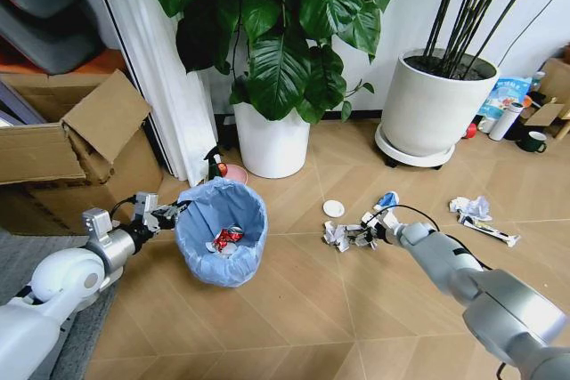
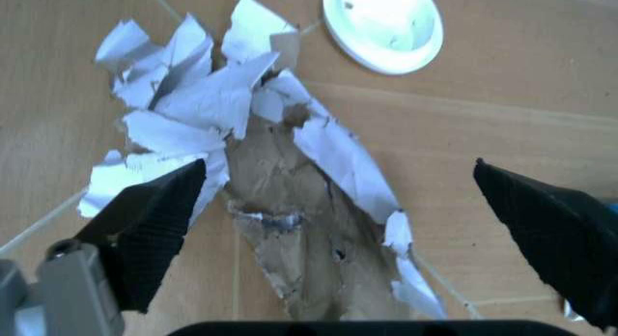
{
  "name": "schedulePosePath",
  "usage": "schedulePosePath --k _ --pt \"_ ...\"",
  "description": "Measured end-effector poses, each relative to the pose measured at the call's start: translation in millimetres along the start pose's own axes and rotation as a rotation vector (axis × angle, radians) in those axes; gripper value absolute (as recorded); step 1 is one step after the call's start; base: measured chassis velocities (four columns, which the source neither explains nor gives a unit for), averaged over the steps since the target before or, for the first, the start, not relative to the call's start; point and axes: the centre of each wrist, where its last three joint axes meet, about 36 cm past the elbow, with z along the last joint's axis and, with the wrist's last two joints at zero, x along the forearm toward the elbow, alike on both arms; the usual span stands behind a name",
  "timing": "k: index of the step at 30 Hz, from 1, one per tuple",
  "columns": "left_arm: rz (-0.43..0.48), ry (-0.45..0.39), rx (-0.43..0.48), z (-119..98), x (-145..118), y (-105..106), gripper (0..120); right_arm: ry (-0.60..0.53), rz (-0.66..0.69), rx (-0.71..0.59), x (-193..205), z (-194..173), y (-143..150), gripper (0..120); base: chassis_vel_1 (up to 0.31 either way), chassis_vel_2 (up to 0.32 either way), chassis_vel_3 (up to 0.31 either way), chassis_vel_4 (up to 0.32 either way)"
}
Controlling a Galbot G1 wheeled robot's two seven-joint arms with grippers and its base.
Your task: Pick up the trash bin and place the garbage on the floor into it.
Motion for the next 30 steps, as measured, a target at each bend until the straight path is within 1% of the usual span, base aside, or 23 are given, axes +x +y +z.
schedulePosePath --k 1,3,4,6,7,8,10,11,12,15,16,17,20,21,24,25,27,30 --pt "0.001 0.0 0.0 -0.1 0.0 -0.3 0 0.009 0.001 0.0 -1.0 0.6 1.5 95 0.0 0.0 0.0 0.0" --pt "0.004 -0.004 -0.001 -1.2 -0.2 -1.9 0 0.037 0.004 -0.006 -3.0 4.2 5.4 86 0.0 0.0 0.0 0.0" --pt "0.004 -0.004 -0.001 -1.2 -0.2 -1.9 0 0.037 0.004 -0.006 -3.0 4.2 5.4 86 0.0 0.0 0.0 0.0" --pt "0.006 -0.008 -0.003 -2.6 -0.4 -3.1 0 0.043 0.011 -0.023 -4.9 5.7 8.7 74 0.0 0.0 0.0 0.0" --pt "0.007 -0.008 -0.003 -2.9 -0.5 -3.5 0 0.045 0.015 -0.029 -5.5 6.5 10.1 70 0.0 0.0 0.0 0.0" --pt "0.007 -0.008 -0.003 -2.9 -0.5 -3.5 0 0.045 0.015 -0.029 -5.5 6.5 10.1 70 0.0 0.0 0.0 0.0" --pt "0.007 -0.011 -0.003 -3.9 -0.8 -4.1 0 0.049 0.019 -0.036 -6.0 9.1 12.4 59 0.0 0.0 0.0 0.0" --pt "0.008 -0.011 -0.003 -4.0 -0.8 -4.4 0 0.05 0.02 -0.036 -6.0 9.9 13.0 56 0.0 0.0 0.0 0.0" --pt "0.008 -0.011 -0.003 -4.0 -0.8 -4.4 0 0.05 0.02 -0.036 -6.0 9.9 13.0 56 0.0 0.0 0.0 0.0" --pt "0.008 -0.011 -0.001 -3.5 -0.9 -4.9 0 0.061 0.032 -0.043 -6.6 14.1 16.0 41 0.0 0.0 0.0 0.0" --pt "0.008 -0.01 -0.001 -3.1 -0.8 -5.0 0 0.064 0.035 -0.045 -6.8 15.2 17.0 37 0.0 0.0 0.0 0.0" --pt "0.008 -0.01 -0.001 -3.1 -0.8 -5.0 0 0.064 0.035 -0.045 -6.8 15.2 17.0 37 0.0 0.0 0.0 0.0" --pt "0.009 -0.008 0.0 -2.5 -0.4 -5.4 0 0.072 0.047 -0.047 -6.7 18.6 19.2 23 0.0 0.0 0.0 0.0" --pt "0.009 -0.008 0.0 -2.5 -0.4 -5.4 0 0.072 0.047 -0.047 -6.7 18.6 19.2 23 0.0 0.0 0.0 0.0" --pt "0.009 -0.009 0.0 -2.9 0.0 -6.0 0 0.075 0.061 -0.047 -6.0 21.2 20.0 9 0.0 0.0 0.0 0.0" --pt "0.009 -0.009 0.0 -2.9 0.0 -6.0 0 0.075 0.061 -0.047 -6.0 21.2 20.0 9 0.0 0.0 0.0 0.0" --pt "0.009 -0.008 0.0 -1.9 0.3 -6.4 0 0.064 0.077 -0.052 -5.7 19.8 19.4 0 0.0 0.0 0.0 0.0" --pt "0.009 -0.005 0.0 -0.7 0.6 -6.8 0 0.045 0.085 -0.052 -4.5 17.0 17.0 0 0.0 0.0 0.0 0.0"
